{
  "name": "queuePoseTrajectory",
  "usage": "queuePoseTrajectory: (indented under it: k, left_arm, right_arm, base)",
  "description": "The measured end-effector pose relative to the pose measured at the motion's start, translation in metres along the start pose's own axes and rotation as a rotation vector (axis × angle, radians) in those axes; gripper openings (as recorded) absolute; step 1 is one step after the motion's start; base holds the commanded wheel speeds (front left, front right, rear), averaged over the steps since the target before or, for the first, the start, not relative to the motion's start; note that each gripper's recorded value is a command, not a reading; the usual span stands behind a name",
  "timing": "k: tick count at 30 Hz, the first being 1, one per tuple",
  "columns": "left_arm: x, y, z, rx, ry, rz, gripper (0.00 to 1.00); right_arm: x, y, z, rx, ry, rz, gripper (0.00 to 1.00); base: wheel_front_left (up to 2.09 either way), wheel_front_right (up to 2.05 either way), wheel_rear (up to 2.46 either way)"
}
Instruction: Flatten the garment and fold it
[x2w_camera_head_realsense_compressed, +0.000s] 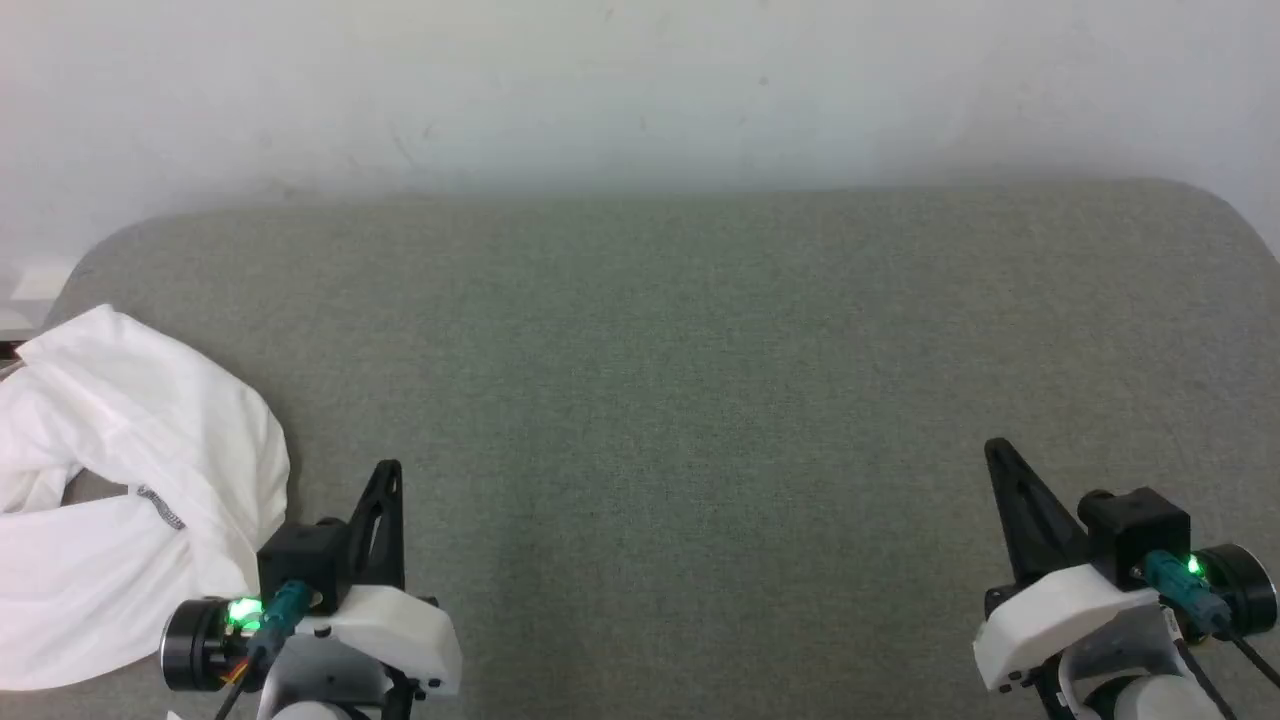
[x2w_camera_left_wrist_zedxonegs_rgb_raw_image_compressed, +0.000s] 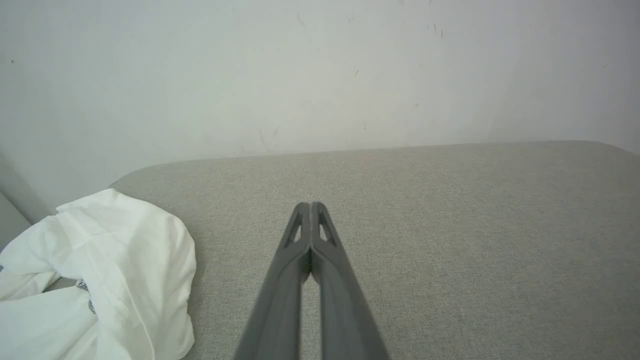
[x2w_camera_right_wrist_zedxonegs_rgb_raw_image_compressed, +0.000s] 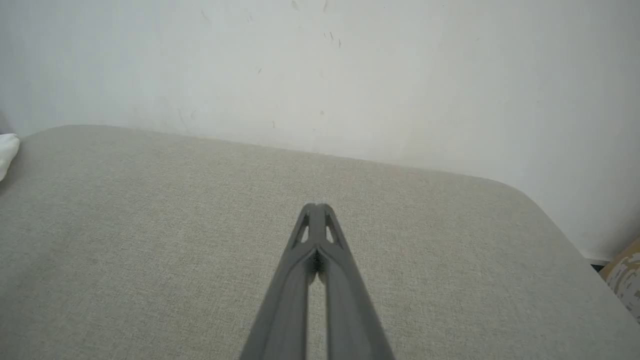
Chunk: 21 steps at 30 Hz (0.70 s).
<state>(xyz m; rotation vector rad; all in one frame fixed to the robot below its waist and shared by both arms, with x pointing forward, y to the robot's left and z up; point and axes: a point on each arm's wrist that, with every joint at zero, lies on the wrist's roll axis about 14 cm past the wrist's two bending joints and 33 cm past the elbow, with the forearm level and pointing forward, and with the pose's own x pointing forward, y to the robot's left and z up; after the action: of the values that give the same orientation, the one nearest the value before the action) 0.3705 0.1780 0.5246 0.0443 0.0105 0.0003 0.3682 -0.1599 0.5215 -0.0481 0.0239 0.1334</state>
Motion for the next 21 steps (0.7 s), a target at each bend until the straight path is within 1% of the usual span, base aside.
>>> queuePoseTrajectory:
  k: [14, 15, 21]
  left_arm:
    - [0.0000, 0.0001, 0.0000, 0.000, 0.000, 0.000, 0.00]
    - [0.0000, 0.0000, -0.0001, 0.000, 0.000, 0.000, 1.00]
    - [0.0000, -0.0013, 0.0001, -0.001, -0.001, -0.004, 1.00]
  right_arm:
    - [0.0000, 0.0000, 0.0000, 0.000, 0.000, 0.000, 0.00]
    - [-0.0001, 0.0000, -0.0002, 0.000, 0.001, 0.000, 1.00]
    - [-0.0004, -0.0002, -0.0003, 0.002, 0.001, 0.000, 1.00]
  base:
    - [0.00, 0.00, 0.00]
    - [0.00, 0.00, 0.00]
    - [0.00, 0.00, 0.00]
